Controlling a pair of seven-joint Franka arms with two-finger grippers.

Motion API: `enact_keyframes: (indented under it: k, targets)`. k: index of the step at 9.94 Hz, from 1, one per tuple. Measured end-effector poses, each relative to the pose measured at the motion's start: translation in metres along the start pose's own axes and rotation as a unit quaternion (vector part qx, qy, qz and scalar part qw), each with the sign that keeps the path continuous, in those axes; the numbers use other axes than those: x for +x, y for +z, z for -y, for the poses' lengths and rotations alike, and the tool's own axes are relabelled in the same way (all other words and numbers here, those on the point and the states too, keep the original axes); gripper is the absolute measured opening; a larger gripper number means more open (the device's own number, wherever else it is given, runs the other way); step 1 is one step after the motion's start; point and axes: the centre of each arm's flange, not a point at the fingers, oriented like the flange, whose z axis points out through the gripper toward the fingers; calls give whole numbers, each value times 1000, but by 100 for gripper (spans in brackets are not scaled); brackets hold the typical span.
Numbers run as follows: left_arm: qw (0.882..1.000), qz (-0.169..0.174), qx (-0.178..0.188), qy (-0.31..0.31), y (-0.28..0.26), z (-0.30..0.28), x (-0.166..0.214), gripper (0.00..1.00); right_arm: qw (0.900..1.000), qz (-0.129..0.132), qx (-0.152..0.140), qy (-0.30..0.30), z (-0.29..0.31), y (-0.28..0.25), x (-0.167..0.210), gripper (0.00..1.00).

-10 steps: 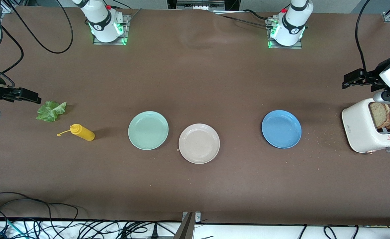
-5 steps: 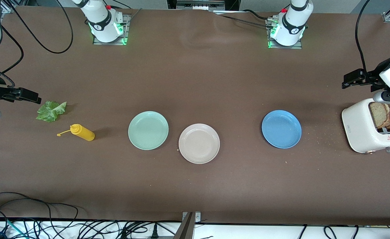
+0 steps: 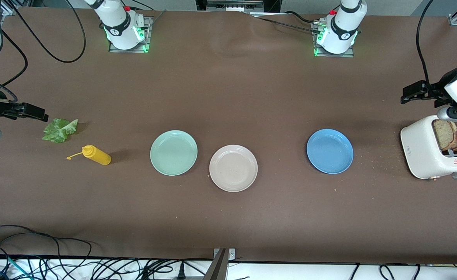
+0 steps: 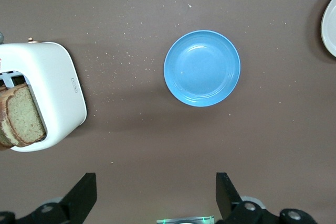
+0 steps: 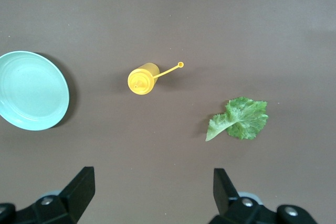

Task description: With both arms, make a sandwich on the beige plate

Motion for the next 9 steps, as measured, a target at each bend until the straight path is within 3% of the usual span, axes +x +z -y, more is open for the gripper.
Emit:
enact_keyframes:
  k: [9]
  targets:
    - [1000, 10, 2, -13, 10, 16, 5, 100, 1000, 0, 0, 0, 0, 0, 0, 100]
